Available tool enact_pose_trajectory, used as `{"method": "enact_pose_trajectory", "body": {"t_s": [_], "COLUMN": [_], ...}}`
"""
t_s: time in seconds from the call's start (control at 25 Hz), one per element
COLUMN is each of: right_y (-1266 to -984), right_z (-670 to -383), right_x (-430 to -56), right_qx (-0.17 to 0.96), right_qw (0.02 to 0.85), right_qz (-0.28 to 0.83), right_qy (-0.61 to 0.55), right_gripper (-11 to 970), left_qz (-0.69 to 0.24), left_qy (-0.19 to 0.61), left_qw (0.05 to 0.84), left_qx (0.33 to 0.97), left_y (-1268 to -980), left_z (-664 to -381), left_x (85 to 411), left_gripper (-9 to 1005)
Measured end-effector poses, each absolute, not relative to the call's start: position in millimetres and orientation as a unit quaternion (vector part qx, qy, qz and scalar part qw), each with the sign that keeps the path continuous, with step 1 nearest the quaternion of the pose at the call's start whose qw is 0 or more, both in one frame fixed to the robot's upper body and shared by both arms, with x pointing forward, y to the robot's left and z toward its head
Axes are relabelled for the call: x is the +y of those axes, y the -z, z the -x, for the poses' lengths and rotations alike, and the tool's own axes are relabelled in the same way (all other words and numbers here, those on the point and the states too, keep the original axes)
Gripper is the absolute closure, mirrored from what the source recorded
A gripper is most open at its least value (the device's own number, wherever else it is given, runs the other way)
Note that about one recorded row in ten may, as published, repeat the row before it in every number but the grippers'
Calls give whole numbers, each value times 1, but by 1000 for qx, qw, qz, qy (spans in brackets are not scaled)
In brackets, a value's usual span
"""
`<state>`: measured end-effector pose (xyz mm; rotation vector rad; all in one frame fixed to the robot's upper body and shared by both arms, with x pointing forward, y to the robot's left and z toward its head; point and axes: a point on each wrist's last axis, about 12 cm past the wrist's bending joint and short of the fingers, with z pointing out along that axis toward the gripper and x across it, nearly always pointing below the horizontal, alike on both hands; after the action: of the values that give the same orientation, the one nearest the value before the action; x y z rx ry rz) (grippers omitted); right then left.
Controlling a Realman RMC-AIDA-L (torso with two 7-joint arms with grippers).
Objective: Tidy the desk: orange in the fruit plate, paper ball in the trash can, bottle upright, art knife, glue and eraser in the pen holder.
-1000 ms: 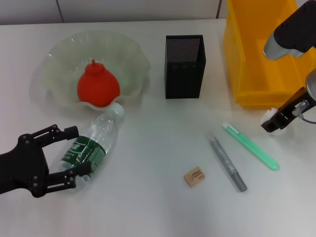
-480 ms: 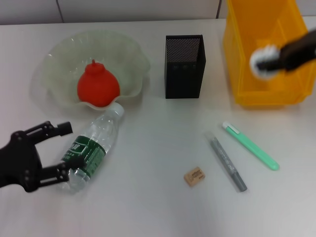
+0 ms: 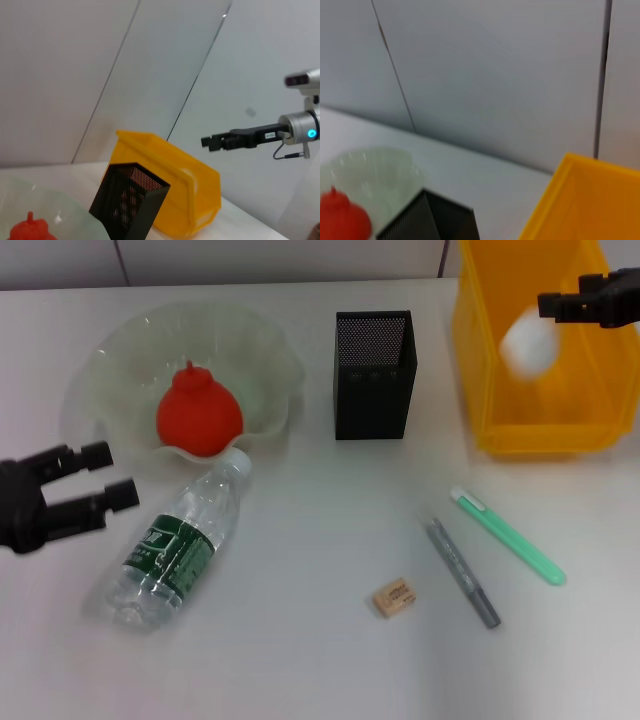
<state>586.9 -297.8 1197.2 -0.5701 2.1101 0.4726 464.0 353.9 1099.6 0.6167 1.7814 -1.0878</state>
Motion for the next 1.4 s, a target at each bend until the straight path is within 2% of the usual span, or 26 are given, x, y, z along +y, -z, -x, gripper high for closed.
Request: {"method": "enact_pose_trajectory", "body": {"t_s": [0.16, 0.32, 0.52, 0.56, 0.72, 0.96, 1.0, 1.04, 1.16, 1.4], "right_y": [-1181, -1171, -1152, -1147, -1127, -1094, -1094, -1089, -1077, -1061], "right_z": [-579, -568, -543, -537, -516, -479, -479, -476, -473, -473], "right_x": [-315, -325, -335, -336, -335, -330, -330, -328, -321, -314], "right_qx": [812, 789, 743, 734, 704, 666, 666, 667, 674, 685], "right_qw": [482, 508, 540, 546, 548, 522, 522, 517, 497, 495], "right_qz": [207, 200, 225, 232, 277, 342, 342, 343, 352, 349], "right_qy": [-254, -281, -324, -331, -358, -409, -409, -412, -418, -405], "right_gripper": [335, 164, 148, 145, 139, 139, 139, 139, 139, 139], "left_qz": [-229, -221, -234, -236, -235, -255, -255, -253, -241, -225], "left_qy": [452, 457, 430, 411, 374, 290, 290, 246, 219, 212], "left_qw": [394, 348, 302, 275, 238, 185, 185, 173, 167, 154], "left_qx": [767, 788, 818, 837, 865, 904, 904, 920, 931, 938], "left_y": [-1130, -1149, -1183, -1193, -1198, -1194, -1194, -1189, -1184, -1162], "left_z": [-488, -500, -521, -531, -544, -565, -565, -571, -576, -583], "left_x": [350, 342, 323, 311, 295, 257, 257, 248, 246, 238], "left_gripper": [164, 164, 164, 165, 165, 165, 165, 165, 165, 165]}}
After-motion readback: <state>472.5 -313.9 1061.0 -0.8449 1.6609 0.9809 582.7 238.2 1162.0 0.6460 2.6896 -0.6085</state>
